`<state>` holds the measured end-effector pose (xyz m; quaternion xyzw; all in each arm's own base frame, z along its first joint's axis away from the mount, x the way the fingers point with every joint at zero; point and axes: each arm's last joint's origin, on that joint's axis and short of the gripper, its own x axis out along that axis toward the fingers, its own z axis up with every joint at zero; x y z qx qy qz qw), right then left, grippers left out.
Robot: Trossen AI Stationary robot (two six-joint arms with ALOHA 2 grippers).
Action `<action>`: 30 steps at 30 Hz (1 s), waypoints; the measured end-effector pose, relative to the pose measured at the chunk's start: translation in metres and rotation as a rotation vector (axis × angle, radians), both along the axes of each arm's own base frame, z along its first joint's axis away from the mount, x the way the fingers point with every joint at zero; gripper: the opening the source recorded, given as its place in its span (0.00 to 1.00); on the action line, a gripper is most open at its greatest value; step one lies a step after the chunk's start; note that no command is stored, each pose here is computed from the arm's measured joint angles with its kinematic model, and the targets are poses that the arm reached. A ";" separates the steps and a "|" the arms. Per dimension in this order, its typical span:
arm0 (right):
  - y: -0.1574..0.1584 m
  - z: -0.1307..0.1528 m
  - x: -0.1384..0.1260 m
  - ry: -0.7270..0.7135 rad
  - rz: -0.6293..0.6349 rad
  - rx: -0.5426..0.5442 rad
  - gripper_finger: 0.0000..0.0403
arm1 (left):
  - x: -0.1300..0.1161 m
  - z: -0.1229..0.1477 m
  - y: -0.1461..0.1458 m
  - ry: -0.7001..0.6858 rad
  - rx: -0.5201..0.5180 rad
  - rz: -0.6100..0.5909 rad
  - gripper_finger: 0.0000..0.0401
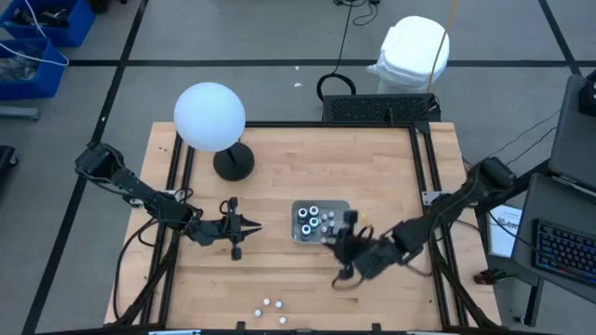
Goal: Pick & Place food coloring
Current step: Put the small dark blue food coloring bottle into the gray bin
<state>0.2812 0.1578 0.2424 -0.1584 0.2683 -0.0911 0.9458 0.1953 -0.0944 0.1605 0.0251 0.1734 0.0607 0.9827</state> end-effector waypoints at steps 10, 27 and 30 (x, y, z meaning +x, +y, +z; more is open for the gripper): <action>-0.073 -0.055 -0.025 -0.045 -0.154 0.190 0.13 | 0.000 0.000 0.000 0.001 0.003 0.000 0.12; -0.099 -0.067 -0.016 0.037 -0.212 0.269 0.13 | 0.000 -0.001 0.000 0.011 0.005 0.001 0.12; -0.099 -0.065 -0.017 0.035 -0.222 0.275 0.13 | 0.000 -0.001 0.000 0.012 0.005 0.001 0.12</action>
